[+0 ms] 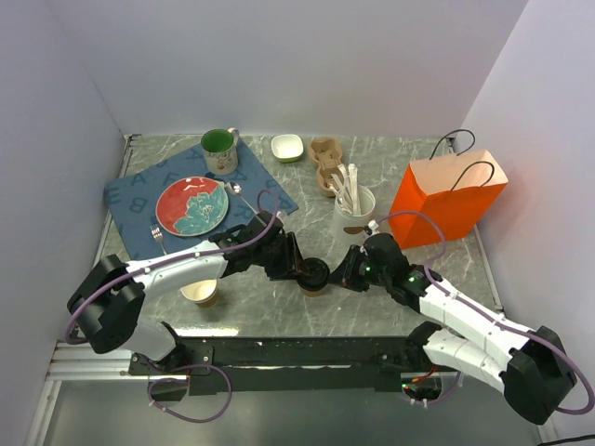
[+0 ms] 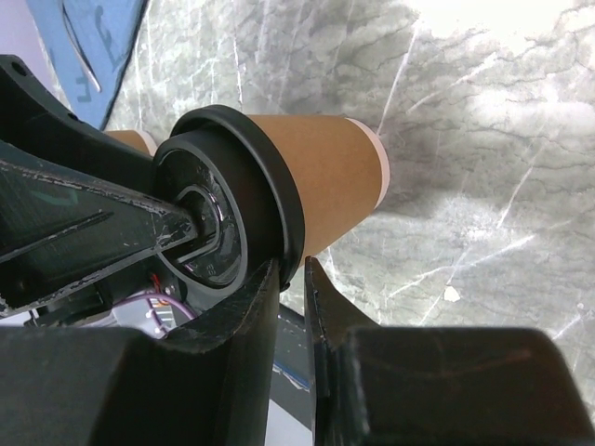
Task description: Pack the takeout coffee
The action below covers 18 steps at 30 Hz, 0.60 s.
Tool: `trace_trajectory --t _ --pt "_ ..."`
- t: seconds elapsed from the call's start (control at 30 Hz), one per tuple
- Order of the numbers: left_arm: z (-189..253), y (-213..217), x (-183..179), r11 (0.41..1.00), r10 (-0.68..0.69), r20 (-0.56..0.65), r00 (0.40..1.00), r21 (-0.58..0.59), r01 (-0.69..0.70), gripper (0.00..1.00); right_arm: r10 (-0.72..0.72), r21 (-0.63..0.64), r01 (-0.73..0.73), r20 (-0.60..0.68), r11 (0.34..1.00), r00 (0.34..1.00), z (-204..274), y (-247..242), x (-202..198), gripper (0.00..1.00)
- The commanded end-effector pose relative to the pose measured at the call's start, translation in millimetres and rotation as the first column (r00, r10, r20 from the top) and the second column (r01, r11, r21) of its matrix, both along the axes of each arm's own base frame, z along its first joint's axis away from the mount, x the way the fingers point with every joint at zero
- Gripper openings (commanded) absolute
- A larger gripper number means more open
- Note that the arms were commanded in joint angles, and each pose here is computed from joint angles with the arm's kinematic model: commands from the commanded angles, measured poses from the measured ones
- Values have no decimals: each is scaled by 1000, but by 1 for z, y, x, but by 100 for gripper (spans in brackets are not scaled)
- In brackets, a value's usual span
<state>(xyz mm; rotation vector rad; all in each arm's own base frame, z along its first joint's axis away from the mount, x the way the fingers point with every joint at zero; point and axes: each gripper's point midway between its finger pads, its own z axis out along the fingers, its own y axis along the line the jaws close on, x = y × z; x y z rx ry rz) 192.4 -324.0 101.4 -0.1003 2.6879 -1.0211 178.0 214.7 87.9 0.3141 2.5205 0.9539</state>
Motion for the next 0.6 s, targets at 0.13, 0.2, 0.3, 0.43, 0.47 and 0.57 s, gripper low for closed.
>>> trace_trajectory --t 0.13,0.2,0.3,0.43,0.47,0.57 --pt "-65 41 -25 972 48 -102 994 234 -23 50 17 -231 -36 -84 972 996 -57 -34 -13 24" --pt "-67 44 -27 970 57 -107 993 241 -30 49 47 -222 -64 -80 973 996 -53 -29 -12 24" --pt "-76 49 -30 968 79 -113 990 245 -49 47 53 -228 -71 -84 971 995 -59 -30 -13 24" --pt "-88 57 -41 965 91 -146 985 256 -51 47 51 -272 -79 -108 959 993 -75 -39 -18 24" --pt "-88 56 -41 967 90 -143 986 251 -52 46 59 -276 -87 -108 957 992 -77 -40 -19 24" --pt "-92 59 -43 964 99 -150 984 258 -58 45 72 -280 -100 -107 955 992 -78 -39 -19 24"
